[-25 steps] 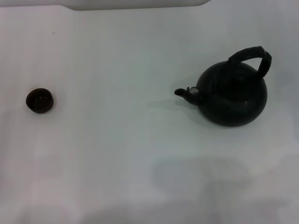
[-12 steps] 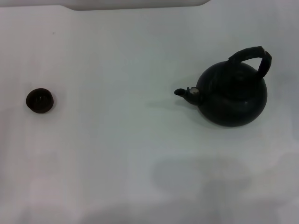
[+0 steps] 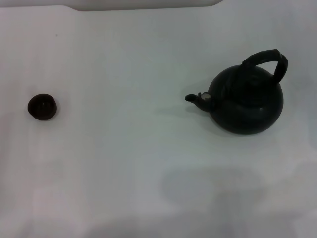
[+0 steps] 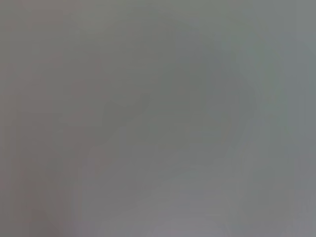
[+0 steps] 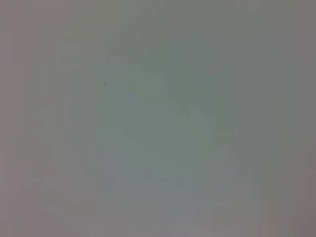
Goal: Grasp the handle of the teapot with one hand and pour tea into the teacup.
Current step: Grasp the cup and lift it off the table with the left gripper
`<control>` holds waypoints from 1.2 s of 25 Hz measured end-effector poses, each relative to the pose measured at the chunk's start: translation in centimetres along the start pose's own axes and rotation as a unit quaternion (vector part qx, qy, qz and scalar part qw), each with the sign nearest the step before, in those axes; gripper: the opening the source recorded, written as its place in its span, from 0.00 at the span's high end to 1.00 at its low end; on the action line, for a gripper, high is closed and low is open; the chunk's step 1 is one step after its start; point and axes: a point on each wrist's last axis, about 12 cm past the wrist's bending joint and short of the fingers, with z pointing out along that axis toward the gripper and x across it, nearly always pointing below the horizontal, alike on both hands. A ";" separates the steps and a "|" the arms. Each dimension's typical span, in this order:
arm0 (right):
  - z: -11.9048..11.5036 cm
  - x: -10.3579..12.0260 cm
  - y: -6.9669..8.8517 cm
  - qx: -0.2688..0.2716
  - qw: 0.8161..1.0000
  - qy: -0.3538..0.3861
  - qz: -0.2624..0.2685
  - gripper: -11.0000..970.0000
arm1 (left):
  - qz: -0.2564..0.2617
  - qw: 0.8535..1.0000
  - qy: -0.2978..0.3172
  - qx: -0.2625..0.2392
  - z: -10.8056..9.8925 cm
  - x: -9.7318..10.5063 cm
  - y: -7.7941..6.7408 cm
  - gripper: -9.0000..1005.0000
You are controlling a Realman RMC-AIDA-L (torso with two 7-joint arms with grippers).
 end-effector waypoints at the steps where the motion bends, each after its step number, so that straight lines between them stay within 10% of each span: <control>1: 0.0 0.0 0.0 0.000 1.000 0.000 0.000 0.17 | 0.000 1.000 0.000 0.000 0.0 0.0 0.0 0.12; 30: 1.3 0.0 1.9 -0.028 0.999 0.029 -0.008 0.17 | -0.005 1.000 -0.019 0.021 2.7 -0.7 -1.4 0.12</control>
